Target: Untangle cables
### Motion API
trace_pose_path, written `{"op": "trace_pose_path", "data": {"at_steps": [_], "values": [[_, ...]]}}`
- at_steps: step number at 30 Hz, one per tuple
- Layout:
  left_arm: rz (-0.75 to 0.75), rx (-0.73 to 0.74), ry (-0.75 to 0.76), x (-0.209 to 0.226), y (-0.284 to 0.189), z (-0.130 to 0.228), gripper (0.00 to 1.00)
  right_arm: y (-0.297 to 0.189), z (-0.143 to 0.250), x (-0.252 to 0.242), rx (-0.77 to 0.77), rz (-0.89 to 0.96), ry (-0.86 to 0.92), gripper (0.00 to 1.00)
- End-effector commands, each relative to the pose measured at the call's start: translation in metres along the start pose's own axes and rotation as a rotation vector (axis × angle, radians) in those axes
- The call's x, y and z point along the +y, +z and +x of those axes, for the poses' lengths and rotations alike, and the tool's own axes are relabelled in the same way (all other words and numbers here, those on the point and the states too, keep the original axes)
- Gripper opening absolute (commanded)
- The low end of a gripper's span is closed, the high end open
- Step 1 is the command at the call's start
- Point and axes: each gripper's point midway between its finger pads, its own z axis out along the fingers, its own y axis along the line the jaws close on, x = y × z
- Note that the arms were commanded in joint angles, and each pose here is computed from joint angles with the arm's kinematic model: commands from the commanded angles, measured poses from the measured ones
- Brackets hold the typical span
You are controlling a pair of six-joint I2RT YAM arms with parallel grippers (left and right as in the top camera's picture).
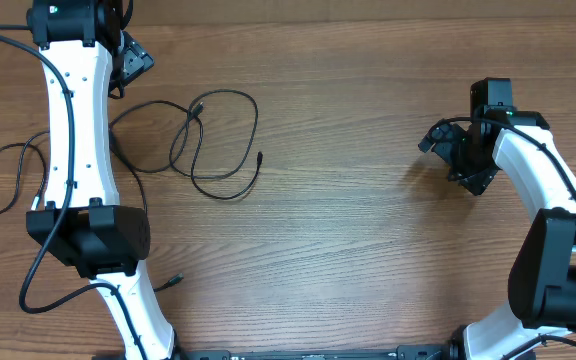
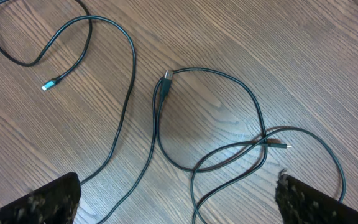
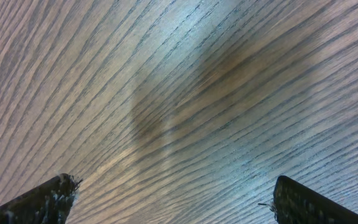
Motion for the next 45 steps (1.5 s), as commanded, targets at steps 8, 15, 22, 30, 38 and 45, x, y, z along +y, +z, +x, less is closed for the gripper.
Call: {"op": "trace_pose_path", "data": {"at_steps": [8, 15, 22, 30, 38, 45], "values": [[0.123, -0.228, -0.066, 0.043, -0.111, -0.022, 1.00, 0.000, -0.003, 0.001, -0.010, 0.004, 0.000, 1.00], [0.141, -0.346, -0.089, 0.083, -0.164, -0.019, 1.00, 0.000, -0.003, 0.001, -0.010, 0.004, 0.000, 1.00], [0.121, -0.291, -0.026, 0.085, -0.134, 0.020, 1.00, 0.000, -0.003, 0.001, -0.010, 0.004, 0.000, 1.00], [0.328, -0.310, 0.145, 0.038, -0.071, 0.072, 1.00, 0.000, -0.003, 0.001, -0.010, 0.004, 0.000, 1.00], [0.601, -0.447, 0.282, 0.011, -0.032, 0.118, 1.00, 0.000, -0.003, 0.001, -0.010, 0.004, 0.000, 1.00], [0.688, -0.545, 0.218, 0.031, 0.000, 0.155, 1.00, 0.000, -0.003, 0.001, -0.010, 0.004, 0.000, 1.00]]}}
